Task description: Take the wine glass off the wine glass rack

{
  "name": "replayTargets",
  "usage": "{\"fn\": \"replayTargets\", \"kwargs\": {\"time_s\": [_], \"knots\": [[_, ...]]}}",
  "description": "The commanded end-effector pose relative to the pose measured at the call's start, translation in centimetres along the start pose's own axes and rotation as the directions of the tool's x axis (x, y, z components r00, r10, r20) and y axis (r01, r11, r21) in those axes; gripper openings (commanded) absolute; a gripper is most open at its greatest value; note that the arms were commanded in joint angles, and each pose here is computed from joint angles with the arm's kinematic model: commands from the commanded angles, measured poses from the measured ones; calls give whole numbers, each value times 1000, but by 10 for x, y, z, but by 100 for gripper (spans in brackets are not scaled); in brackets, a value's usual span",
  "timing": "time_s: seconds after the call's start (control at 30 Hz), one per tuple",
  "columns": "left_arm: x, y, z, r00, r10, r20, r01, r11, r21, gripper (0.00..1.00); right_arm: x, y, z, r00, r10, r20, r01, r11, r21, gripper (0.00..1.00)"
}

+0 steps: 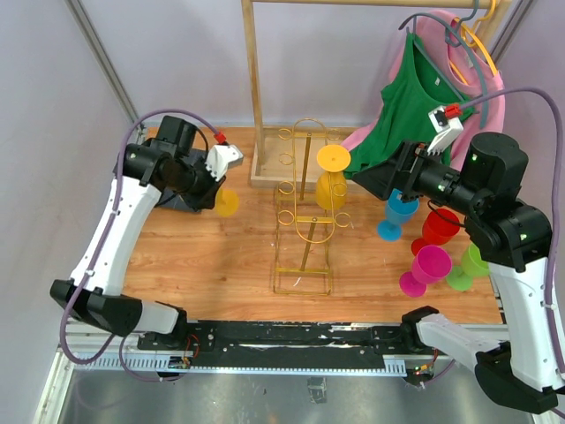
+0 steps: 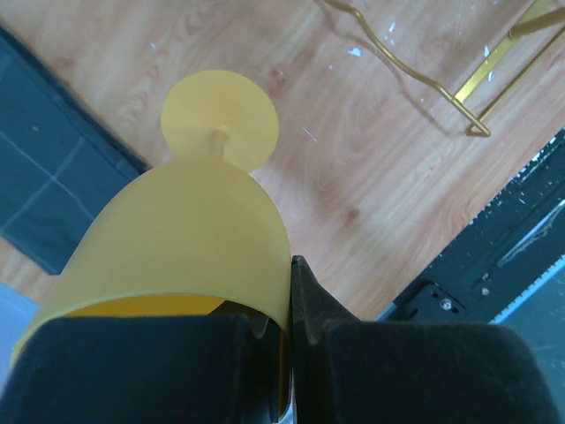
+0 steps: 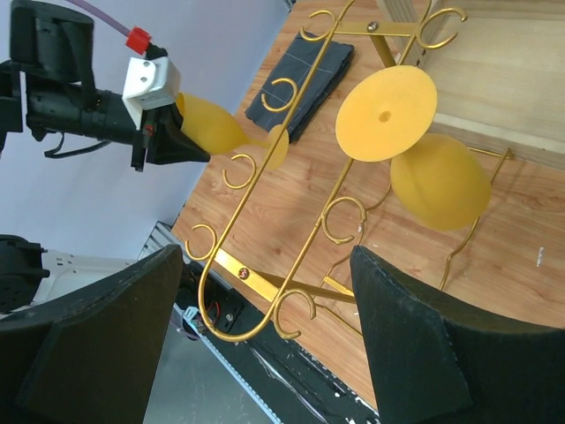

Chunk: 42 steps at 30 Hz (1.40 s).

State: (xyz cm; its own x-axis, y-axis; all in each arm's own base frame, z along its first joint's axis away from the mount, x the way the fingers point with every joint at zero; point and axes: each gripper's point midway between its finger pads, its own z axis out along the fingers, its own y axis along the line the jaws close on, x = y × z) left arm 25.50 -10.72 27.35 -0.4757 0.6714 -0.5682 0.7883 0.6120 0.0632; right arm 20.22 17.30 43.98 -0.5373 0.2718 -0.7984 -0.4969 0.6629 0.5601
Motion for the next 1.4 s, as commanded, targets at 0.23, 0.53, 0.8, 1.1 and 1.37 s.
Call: {"fn": "replayTargets", "kwargs": {"time_s": [0.23,0.53,0.8,1.1,1.37], "knots": [[-5,20,65,990,-67,-121,77,993,84,0,-12,-3,-17,997,-31,66,27,998,60,79],[18,38,108,953,-39,-301,63,995,71,0,-16,-6,-29,994,-34,108,23,995,102,79],[31,26,134,925,-20,-380,69,991,116,0,-15,-9,-33,993,-31,117,17,992,122,80],[49,24,150,904,-34,-427,92,989,117,28,-14,-11,-34,993,-37,114,22,991,134,82],[29,32,140,928,-42,-370,77,994,80,53,-13,-12,-31,994,-40,104,25,991,134,82]]}}
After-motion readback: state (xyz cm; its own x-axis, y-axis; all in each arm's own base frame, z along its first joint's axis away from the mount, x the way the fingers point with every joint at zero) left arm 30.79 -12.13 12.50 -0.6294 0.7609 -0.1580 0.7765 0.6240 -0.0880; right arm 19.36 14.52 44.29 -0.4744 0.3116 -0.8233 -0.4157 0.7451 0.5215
